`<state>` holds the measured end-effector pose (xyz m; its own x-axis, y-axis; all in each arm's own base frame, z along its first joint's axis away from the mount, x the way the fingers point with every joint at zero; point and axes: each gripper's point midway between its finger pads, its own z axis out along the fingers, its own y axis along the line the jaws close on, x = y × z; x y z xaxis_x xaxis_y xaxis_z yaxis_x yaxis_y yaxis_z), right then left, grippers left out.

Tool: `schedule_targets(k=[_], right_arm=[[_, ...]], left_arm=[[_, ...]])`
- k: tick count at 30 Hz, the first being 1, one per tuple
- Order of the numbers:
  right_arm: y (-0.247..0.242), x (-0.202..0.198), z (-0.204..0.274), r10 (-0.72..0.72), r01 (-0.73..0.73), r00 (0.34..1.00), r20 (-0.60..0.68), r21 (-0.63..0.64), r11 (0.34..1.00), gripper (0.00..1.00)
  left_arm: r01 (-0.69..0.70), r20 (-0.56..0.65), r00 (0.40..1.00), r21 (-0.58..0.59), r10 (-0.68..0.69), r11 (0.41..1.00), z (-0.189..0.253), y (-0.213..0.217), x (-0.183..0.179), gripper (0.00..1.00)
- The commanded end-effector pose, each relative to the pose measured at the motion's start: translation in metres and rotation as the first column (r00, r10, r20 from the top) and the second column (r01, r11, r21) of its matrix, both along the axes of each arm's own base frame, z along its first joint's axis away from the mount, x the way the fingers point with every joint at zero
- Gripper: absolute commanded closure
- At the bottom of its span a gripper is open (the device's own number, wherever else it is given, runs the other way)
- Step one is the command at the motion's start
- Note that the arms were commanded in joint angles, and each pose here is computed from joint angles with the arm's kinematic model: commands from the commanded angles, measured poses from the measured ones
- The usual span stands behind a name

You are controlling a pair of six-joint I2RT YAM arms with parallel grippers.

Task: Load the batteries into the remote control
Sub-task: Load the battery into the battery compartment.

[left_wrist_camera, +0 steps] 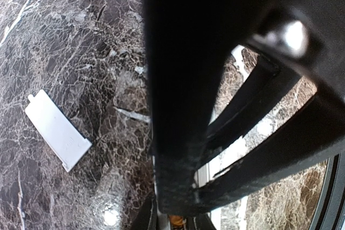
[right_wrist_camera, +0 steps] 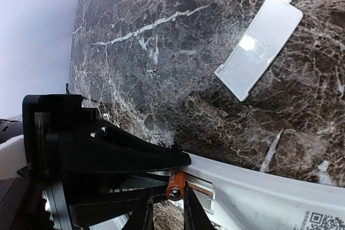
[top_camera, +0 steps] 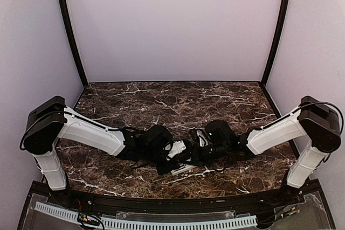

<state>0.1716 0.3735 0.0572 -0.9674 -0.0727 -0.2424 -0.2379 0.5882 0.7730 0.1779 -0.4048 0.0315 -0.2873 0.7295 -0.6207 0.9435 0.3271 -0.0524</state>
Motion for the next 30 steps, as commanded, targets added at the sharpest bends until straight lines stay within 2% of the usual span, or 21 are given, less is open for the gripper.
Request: schedule_targets(k=[1, 10, 14, 19, 30], right_arm=[[0.013, 0.003, 0.005, 0.026, -0.026, 1.000, 0.010, 0.032, 0.999, 0.84], [0.003, 0.000, -0.008, -0.003, 0.003, 1.000, -0.010, -0.003, 1.000, 0.98], [0.001, -0.007, -0.019, -0.002, 0.001, 1.000, -0.023, -0.034, 0.999, 1.00], [-0.001, -0.019, -0.038, 0.000, -0.004, 0.998, -0.059, -0.070, 0.998, 1.00], [-0.014, -0.025, -0.052, -0.024, 0.016, 0.998, -0.065, -0.120, 0.993, 1.00]], left_arm=[[0.026, -0.047, 0.999, 0.096, -0.021, 0.995, -0.014, 0.023, -0.017, 1.00], [0.028, -0.045, 0.999, 0.099, -0.024, 0.995, -0.014, 0.024, -0.018, 1.00], [0.025, -0.043, 0.999, 0.104, -0.021, 0.994, -0.013, 0.024, -0.017, 1.00], [0.014, -0.031, 0.999, 0.108, -0.011, 0.994, -0.011, 0.025, -0.015, 0.87], [-0.005, -0.022, 1.000, 0.081, 0.007, 0.997, 0.003, 0.023, -0.012, 0.71]])
